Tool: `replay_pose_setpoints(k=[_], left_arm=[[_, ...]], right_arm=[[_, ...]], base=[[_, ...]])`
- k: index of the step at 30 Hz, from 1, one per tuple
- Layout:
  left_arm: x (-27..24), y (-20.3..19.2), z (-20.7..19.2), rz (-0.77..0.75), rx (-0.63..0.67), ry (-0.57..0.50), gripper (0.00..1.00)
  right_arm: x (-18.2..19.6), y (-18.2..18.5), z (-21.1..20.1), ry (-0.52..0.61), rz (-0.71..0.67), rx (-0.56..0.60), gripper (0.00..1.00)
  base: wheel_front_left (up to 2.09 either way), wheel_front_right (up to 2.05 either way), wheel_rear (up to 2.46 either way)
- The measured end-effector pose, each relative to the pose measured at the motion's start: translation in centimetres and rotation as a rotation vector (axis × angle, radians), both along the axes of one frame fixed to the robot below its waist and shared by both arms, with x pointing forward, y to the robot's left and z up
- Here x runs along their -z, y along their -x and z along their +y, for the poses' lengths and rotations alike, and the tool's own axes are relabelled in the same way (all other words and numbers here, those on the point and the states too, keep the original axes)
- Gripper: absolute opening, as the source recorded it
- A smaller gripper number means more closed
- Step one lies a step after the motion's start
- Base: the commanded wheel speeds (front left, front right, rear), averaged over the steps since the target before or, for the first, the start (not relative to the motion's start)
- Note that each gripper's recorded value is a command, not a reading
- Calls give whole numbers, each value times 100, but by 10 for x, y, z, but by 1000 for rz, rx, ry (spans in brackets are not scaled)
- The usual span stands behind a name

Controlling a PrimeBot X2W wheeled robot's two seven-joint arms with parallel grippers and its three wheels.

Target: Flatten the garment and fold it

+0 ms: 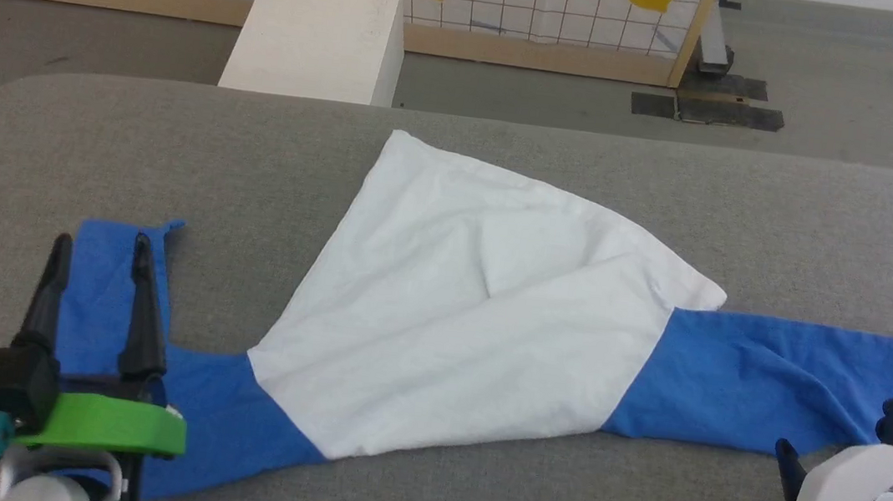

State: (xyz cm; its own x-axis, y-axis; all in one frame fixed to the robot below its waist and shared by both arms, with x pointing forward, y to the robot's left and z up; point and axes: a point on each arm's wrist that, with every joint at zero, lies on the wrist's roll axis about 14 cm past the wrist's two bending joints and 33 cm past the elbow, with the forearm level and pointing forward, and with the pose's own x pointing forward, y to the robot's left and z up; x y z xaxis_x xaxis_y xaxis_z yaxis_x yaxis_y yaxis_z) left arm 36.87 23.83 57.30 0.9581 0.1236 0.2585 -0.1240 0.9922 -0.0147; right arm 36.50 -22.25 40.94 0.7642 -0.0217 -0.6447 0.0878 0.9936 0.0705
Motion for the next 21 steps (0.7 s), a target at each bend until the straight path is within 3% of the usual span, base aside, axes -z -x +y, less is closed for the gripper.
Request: replay_pose_setpoints(k=[6,12,13,14,15,21], left_arm=[[28,-8,-19,70,52,21,100],[43,-14,-12,112,30,24,100],[44,-15,-10,116,23,25,100],[46,-15,-9,121,18,26,100],[47,-15,-8,124,15,27,100],[48,-19,-13,123,26,36,100]], right_arm=[[12,-4,-3,70,149,-20,100],[38,-8,24,94,261,-123,100],[40,-8,26,93,272,-132,53],[40,-10,27,93,275,-138,42],[40,-12,28,86,272,-139,0],[23,-16,23,21,191,-86,0]], base=[[0,0,0],[0,0,0],[0,0,0],[0,0,0],[0,0,0],[0,0,0]])
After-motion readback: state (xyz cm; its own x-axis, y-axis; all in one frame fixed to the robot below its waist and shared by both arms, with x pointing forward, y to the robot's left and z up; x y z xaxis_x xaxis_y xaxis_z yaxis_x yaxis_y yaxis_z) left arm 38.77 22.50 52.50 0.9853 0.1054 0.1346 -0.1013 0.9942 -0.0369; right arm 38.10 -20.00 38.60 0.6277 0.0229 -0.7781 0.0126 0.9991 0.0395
